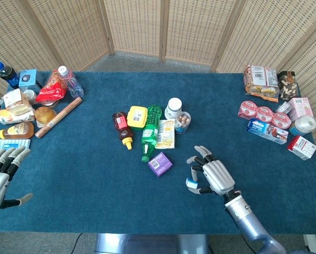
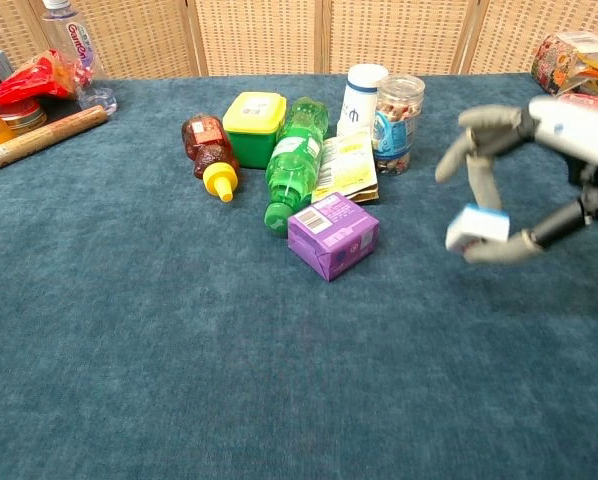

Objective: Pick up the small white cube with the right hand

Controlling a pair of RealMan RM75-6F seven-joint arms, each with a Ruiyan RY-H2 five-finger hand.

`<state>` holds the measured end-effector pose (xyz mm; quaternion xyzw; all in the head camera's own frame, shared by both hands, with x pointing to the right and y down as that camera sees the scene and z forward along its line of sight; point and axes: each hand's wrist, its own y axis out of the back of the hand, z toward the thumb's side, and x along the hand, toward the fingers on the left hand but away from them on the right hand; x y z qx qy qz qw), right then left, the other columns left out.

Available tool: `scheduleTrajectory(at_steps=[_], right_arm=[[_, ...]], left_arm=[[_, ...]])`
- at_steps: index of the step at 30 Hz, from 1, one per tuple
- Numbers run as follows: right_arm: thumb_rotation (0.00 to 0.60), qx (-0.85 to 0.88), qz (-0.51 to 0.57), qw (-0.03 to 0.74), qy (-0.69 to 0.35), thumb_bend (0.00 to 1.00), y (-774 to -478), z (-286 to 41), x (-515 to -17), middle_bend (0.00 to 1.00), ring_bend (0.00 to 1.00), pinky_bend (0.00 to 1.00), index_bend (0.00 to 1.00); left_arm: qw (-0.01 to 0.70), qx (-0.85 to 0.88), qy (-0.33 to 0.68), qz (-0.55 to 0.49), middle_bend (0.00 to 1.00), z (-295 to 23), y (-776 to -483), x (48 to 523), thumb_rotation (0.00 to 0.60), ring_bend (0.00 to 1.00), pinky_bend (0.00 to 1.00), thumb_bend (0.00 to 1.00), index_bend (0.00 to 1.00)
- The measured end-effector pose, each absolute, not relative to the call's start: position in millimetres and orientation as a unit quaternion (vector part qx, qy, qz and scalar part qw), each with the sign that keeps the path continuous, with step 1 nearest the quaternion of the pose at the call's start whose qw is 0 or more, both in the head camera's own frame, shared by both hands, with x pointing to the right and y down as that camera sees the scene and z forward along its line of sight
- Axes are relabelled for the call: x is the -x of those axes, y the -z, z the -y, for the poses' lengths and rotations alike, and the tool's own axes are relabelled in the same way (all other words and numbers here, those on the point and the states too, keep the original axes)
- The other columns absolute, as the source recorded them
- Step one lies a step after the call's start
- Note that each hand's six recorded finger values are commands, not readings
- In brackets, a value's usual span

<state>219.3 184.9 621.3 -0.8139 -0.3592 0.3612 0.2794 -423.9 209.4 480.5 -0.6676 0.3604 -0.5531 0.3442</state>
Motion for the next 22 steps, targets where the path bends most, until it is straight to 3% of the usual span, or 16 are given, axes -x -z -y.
scheduleTrajectory(at_steps=[12, 22], right_arm=[[0.6, 0.802, 0.383, 0.322, -0.325, 0.22, -575, -141, -192, 0.33, 0.0, 0.0, 0.71], [0.6, 0.798, 0.389, 0.335, -0.314, 0.22, -556, -130, -181, 0.34, 0.0, 0.0, 0.71]], left_arm=[[0.345, 0.668, 0.551, -0.362, 0.0, -209, -479, 423, 0.6, 0.0, 0.0, 0.0, 0.0], [0.346, 0.669, 0.55, -0.361, 0.0, -209, -479, 423, 0.6, 0.0, 0.0, 0.0, 0.0]])
